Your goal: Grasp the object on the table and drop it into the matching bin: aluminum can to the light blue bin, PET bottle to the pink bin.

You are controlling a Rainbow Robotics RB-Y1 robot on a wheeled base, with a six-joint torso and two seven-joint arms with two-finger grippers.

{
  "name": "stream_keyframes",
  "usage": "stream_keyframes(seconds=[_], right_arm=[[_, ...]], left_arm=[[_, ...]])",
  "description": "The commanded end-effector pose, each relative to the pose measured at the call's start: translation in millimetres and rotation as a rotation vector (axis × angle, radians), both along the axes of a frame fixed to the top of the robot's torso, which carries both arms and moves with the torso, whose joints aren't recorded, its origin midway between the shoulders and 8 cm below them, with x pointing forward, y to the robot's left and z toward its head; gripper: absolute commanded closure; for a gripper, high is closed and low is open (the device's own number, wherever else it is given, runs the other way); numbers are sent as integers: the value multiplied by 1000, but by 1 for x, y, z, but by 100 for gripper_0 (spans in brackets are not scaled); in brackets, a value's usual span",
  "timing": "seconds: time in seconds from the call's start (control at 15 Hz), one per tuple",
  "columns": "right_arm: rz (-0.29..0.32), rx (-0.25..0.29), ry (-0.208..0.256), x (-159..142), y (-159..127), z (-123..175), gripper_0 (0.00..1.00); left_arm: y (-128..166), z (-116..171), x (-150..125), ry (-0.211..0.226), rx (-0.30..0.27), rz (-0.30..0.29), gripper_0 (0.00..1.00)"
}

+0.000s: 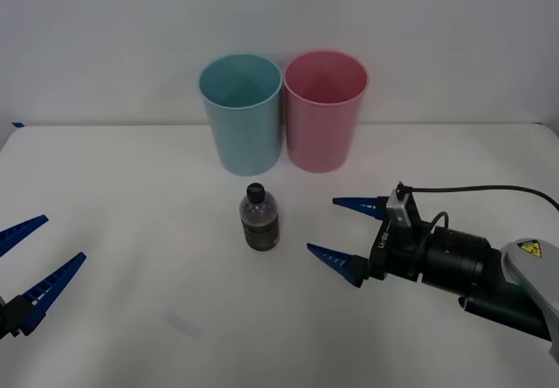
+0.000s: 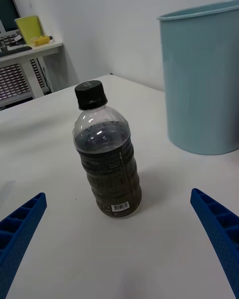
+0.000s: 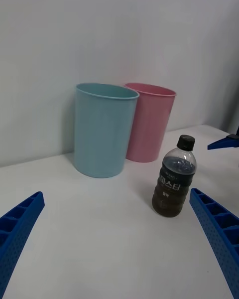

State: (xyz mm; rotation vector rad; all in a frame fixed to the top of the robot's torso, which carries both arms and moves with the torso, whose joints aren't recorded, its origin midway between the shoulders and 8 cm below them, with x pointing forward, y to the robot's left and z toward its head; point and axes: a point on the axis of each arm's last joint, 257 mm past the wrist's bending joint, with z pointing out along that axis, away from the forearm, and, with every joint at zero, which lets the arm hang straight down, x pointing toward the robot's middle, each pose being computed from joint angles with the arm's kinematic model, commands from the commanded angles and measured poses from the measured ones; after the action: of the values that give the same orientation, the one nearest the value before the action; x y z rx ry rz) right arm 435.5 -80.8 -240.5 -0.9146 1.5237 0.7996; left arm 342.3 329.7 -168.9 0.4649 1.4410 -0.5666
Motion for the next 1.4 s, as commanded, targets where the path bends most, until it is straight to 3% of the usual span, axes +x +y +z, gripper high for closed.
stream_keyframes(seconds=[0.07,0.53,1.4], right_arm=[[-2,-19,1,3,14,-6,0],[-22,-77,2,17,42,-23,0],[32,-128,28,47,118,-48,0]], left_arm=[[0,0,0,0,0,0,0],[0,0,0,0,0,0,0],[0,0,0,0,0,0,0]])
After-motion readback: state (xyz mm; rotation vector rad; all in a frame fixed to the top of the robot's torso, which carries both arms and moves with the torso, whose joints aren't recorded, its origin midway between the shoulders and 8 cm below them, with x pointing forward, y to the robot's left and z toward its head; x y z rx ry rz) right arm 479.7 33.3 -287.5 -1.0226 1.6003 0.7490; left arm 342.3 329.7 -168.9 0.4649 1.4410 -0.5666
